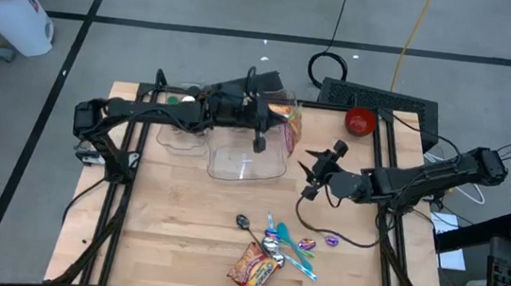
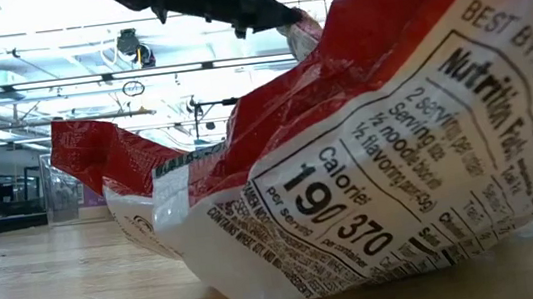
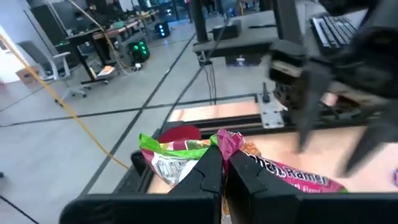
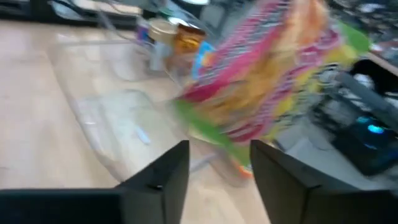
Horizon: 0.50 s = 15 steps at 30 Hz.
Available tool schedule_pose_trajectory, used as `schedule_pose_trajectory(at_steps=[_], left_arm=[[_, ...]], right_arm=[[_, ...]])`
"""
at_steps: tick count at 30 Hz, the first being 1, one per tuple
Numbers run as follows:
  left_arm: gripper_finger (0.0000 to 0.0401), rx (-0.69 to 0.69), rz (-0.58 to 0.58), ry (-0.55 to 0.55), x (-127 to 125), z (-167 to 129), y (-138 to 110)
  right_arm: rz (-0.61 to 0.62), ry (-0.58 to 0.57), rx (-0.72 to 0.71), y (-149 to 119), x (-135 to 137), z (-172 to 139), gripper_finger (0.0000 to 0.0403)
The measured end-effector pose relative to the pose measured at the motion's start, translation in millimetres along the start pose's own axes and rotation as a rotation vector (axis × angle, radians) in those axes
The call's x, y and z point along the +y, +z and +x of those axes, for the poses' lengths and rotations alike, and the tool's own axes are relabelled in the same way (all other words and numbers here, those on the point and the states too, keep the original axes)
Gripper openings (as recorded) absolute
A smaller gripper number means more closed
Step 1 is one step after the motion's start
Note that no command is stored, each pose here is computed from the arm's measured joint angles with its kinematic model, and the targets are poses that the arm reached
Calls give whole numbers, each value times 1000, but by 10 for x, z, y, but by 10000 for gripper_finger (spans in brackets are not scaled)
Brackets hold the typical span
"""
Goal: Pick & Place Food Item
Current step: Put the green noodle pack into the top right transparent bin
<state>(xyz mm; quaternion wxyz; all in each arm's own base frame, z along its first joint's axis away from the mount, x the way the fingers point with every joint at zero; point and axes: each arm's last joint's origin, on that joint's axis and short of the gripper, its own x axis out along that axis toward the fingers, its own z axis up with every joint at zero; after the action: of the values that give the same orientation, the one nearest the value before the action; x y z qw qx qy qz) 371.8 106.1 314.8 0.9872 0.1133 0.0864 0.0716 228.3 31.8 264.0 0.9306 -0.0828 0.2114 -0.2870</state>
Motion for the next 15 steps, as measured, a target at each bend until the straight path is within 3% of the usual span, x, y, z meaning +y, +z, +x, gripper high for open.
schedule_pose_trajectory(at_steps=[7, 11, 15], left_arm=[[3, -83, -66, -1, 382, -82, -217], [2, -217, -40, 93, 518, -175, -375], [2, -191, 3, 194, 538, -145, -687]], right_arm=[[25, 97, -54, 31, -81, -223, 222], [37, 100, -72, -55, -140, -273, 220], [58, 89, -107, -85, -197, -280, 209]])
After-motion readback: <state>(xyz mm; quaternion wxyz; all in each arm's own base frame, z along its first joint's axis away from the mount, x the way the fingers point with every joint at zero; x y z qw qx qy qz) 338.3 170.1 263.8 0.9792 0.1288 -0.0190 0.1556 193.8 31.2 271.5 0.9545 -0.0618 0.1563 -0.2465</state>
